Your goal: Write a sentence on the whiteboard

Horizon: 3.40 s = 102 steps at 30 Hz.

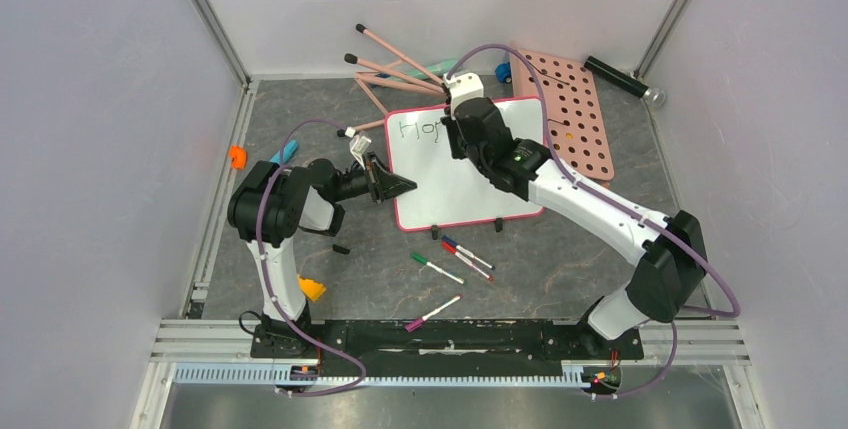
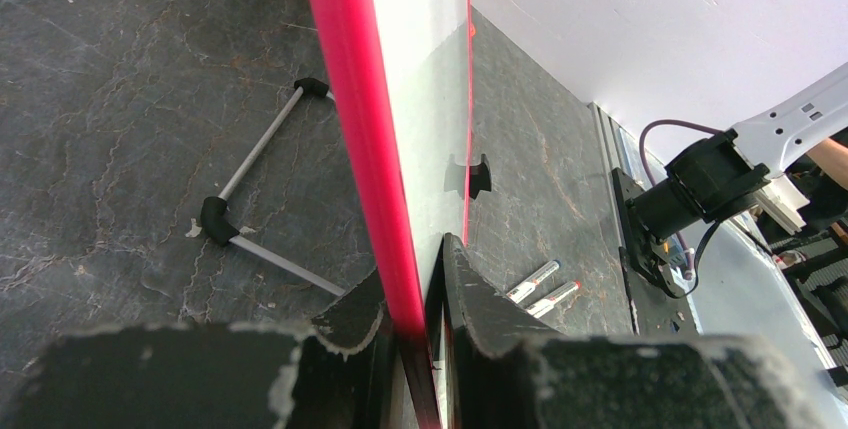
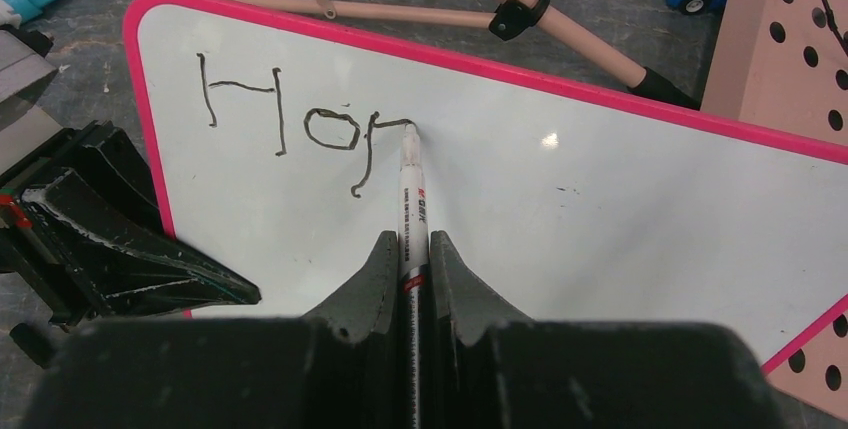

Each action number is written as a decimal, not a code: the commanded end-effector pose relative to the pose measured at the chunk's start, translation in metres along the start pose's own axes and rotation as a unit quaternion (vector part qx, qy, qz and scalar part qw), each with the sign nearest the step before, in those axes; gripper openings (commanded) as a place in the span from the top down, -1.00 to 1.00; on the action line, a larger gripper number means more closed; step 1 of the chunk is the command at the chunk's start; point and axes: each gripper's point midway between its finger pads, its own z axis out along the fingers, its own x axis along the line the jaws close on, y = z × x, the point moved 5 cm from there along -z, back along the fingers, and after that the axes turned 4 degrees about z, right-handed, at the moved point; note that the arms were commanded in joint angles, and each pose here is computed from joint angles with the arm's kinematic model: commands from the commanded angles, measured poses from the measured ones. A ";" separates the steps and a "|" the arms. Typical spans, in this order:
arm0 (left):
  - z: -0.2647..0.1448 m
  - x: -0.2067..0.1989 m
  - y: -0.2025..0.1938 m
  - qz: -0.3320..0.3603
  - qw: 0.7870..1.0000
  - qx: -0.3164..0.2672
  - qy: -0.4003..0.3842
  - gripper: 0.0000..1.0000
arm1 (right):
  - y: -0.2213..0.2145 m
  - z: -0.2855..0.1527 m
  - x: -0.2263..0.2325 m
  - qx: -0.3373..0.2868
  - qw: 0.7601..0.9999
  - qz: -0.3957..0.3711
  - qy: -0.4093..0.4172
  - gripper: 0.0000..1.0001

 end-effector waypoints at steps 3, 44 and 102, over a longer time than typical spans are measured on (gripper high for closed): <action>0.005 -0.002 0.011 0.090 0.996 -0.012 -0.019 0.93 | -0.001 -0.009 -0.007 -0.002 1.000 0.007 0.002 1.00; 0.005 -0.002 0.011 0.088 0.996 -0.012 -0.019 0.93 | 0.014 -0.025 -0.018 -0.030 0.999 0.014 0.002 1.00; 0.005 -0.002 0.011 0.089 0.996 -0.010 -0.022 0.94 | 0.000 0.000 -0.033 0.005 0.999 0.007 -0.032 1.00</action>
